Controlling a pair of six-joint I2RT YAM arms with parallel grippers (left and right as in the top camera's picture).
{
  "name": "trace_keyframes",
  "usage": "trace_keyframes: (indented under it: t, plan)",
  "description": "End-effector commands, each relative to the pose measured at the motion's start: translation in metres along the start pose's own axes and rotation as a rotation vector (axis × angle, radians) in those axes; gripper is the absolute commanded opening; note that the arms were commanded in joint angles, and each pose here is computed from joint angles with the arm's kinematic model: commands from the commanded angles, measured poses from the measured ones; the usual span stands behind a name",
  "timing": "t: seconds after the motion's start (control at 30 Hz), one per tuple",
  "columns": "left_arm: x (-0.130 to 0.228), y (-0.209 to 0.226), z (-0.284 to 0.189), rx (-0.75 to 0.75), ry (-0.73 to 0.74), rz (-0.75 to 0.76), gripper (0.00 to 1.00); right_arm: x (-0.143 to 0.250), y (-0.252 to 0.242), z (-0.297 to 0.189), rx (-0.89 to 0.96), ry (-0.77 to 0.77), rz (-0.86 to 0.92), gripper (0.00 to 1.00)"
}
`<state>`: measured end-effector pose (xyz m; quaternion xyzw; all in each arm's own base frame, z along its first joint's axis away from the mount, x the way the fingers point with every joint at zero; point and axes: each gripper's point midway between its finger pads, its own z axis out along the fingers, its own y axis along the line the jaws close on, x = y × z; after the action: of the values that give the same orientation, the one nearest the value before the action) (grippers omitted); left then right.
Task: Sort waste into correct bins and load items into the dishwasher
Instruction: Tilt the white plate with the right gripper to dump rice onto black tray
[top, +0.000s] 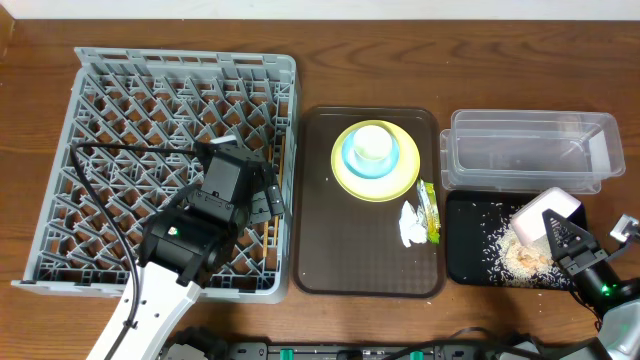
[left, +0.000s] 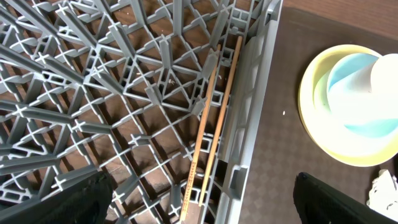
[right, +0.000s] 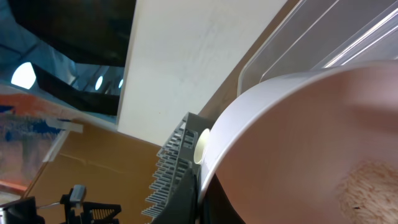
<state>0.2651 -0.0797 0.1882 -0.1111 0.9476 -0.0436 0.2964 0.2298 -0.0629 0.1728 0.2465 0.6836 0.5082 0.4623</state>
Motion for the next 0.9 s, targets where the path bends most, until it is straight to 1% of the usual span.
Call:
trace_keyframes:
  t: [0.0, 0.07, 0.13, 0.2, 0.3, 0.43, 0.53, 0.63, 0.73, 0.8, 0.87]
  plan:
    - [-0.0033, 0.0021, -0.0011, -0.008, -0.010, -0.012, 0.94, -0.0029, 0.0064, -0.0024, -0.041, -0.022, -0.033, 0.01]
    - [-0.0033, 0.0021, -0.0011, -0.008, -0.010, -0.012, 0.94, -0.0020, 0.0066, -0.0024, -0.042, -0.021, -0.006, 0.01]
    - [-0.0033, 0.0021, -0.0011, -0.008, -0.010, -0.012, 0.94, -0.0038, 0.0055, -0.0024, -0.036, -0.021, -0.039, 0.01]
    - [-0.0033, 0.0021, -0.0011, -0.008, -0.010, -0.012, 0.94, -0.0055, 0.0042, -0.0024, -0.030, -0.020, -0.014, 0.01]
    - [-0.0033, 0.0021, -0.0011, -0.008, -0.010, -0.012, 0.94, -0.0069, 0.0039, -0.0024, -0.030, -0.021, -0.026, 0.01]
    - [-0.0033, 0.0021, -0.0011, -0.008, -0.010, -0.012, 0.94, -0.0034, 0.0063, -0.0024, -0.041, -0.020, 0.041, 0.01]
    - [-0.0033, 0.0021, -0.0011, -0.008, -0.010, -0.012, 0.94, -0.0056, 0.0029, -0.0024, -0.023, -0.019, -0.015, 0.01]
    - [-0.0033, 0.0021, -0.0011, -0.008, -0.010, -0.012, 0.94, -0.0038, 0.0063, -0.0024, -0.042, -0.020, 0.043, 0.01]
    - [-0.0033, 0.0021, -0.0011, -0.008, -0.010, -0.012, 0.94, -0.0073, 0.0049, -0.0025, -0.035, -0.022, -0.048, 0.01]
    - [-0.0033, 0.0021, -0.0011, -0.008, -0.010, -0.012, 0.94, -0.0067, 0.0055, -0.0025, -0.039, -0.021, 0.019, 0.01]
    - [-0.0033, 0.0021, -0.0011, -0.008, -0.010, -0.012, 0.94, -0.0070, 0.0057, -0.0025, -0.041, -0.021, 0.018, 0.01]
